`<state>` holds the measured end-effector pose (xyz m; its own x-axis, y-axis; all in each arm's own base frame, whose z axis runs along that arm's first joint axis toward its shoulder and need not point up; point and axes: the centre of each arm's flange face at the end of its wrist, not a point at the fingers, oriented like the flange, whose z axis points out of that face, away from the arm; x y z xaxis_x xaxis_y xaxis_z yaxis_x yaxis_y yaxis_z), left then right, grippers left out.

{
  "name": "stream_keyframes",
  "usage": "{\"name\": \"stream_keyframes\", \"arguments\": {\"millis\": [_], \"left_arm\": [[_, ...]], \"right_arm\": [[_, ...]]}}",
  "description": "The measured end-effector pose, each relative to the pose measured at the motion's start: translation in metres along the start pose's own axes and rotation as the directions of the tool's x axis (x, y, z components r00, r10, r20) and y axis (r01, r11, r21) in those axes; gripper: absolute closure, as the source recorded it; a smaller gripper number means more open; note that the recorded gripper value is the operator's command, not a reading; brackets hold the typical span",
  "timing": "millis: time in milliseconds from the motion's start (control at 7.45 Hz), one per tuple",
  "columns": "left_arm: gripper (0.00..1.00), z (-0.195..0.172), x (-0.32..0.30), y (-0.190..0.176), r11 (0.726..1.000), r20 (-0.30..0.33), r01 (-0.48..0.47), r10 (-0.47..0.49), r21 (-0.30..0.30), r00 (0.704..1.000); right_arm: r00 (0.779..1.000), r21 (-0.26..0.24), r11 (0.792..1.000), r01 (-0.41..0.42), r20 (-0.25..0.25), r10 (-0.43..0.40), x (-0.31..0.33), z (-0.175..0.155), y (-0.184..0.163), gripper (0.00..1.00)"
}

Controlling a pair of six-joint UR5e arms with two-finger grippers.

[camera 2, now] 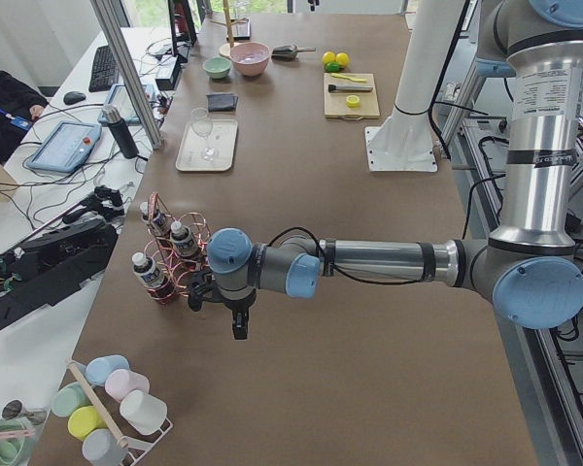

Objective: Take tea from basket to plate

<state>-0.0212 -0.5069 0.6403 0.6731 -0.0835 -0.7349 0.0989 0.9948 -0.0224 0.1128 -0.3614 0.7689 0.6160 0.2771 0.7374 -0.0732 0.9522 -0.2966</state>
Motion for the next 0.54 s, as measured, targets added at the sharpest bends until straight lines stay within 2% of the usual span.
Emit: {"name": "stream_keyframes", "arguments": {"millis": [537], "left_arm": [[0.02, -0.0013, 0.0019, -0.0017, 1.0, -0.001, -0.004, 0.004, 0.003, 1.0]], "right_arm": [[1.0, -0.003, 1.0, -0.004, 0.001, 0.004, 0.0024, 0.0015, 0.0004, 0.0]]}}
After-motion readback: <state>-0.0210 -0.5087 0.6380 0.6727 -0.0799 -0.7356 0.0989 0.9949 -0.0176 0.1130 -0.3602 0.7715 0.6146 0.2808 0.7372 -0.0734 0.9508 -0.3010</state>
